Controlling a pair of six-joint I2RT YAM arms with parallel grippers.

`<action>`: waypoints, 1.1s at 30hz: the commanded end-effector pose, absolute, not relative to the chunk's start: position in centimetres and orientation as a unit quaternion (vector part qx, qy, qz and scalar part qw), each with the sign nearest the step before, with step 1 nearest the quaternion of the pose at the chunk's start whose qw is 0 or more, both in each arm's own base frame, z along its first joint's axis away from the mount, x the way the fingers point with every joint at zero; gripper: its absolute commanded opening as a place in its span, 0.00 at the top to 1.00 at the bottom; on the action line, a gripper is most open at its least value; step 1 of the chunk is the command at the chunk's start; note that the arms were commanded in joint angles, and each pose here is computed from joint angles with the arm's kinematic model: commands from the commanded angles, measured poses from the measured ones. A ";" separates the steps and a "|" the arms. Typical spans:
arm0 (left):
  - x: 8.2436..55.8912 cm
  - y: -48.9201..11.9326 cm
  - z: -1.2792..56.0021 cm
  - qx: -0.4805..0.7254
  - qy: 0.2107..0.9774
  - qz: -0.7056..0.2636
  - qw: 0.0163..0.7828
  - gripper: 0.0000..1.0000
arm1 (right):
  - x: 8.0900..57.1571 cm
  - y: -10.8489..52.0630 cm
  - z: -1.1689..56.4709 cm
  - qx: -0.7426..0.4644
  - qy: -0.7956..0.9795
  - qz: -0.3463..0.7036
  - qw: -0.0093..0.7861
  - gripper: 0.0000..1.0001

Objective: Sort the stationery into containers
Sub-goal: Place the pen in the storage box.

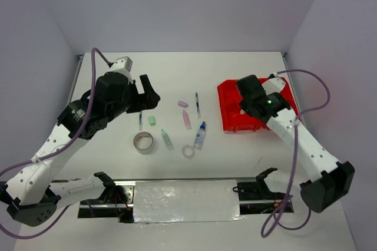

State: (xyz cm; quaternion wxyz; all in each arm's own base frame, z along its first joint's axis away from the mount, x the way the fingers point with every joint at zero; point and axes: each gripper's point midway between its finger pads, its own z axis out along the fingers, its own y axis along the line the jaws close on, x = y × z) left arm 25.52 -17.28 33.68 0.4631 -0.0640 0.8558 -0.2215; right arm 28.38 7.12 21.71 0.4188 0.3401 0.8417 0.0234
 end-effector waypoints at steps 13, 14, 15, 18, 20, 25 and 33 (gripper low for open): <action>21.5 -15.4 31.8 -0.023 0.877 -0.215 0.430 0.01 | 29.5 2.4 15.3 0.574 0.726 -0.201 0.320 0.97; 21.4 -15.3 31.8 -0.022 0.877 -0.214 0.430 0.01 | 29.5 2.5 15.0 0.579 0.724 -0.203 0.316 0.96; 21.3 -15.3 31.7 -0.021 0.878 -0.214 0.429 0.01 | 29.5 2.6 14.3 0.578 0.726 -0.208 0.309 0.95; 21.1 -15.2 31.5 -0.014 0.880 -0.211 0.425 0.01 | 29.7 2.8 13.6 0.581 0.727 -0.206 0.304 0.92; 21.1 -15.1 31.2 -0.010 0.883 -0.205 0.422 0.01 | 29.9 2.7 13.1 0.583 0.727 -0.199 0.304 0.90; 21.1 -15.3 31.1 0.001 0.886 -0.202 0.417 0.01 | 31.0 2.8 12.6 0.567 0.744 -0.183 0.301 0.42; 22.1 -16.3 30.8 0.006 0.891 -0.200 0.408 0.01 | 33.0 4.0 14.8 0.544 0.763 -0.132 0.323 0.18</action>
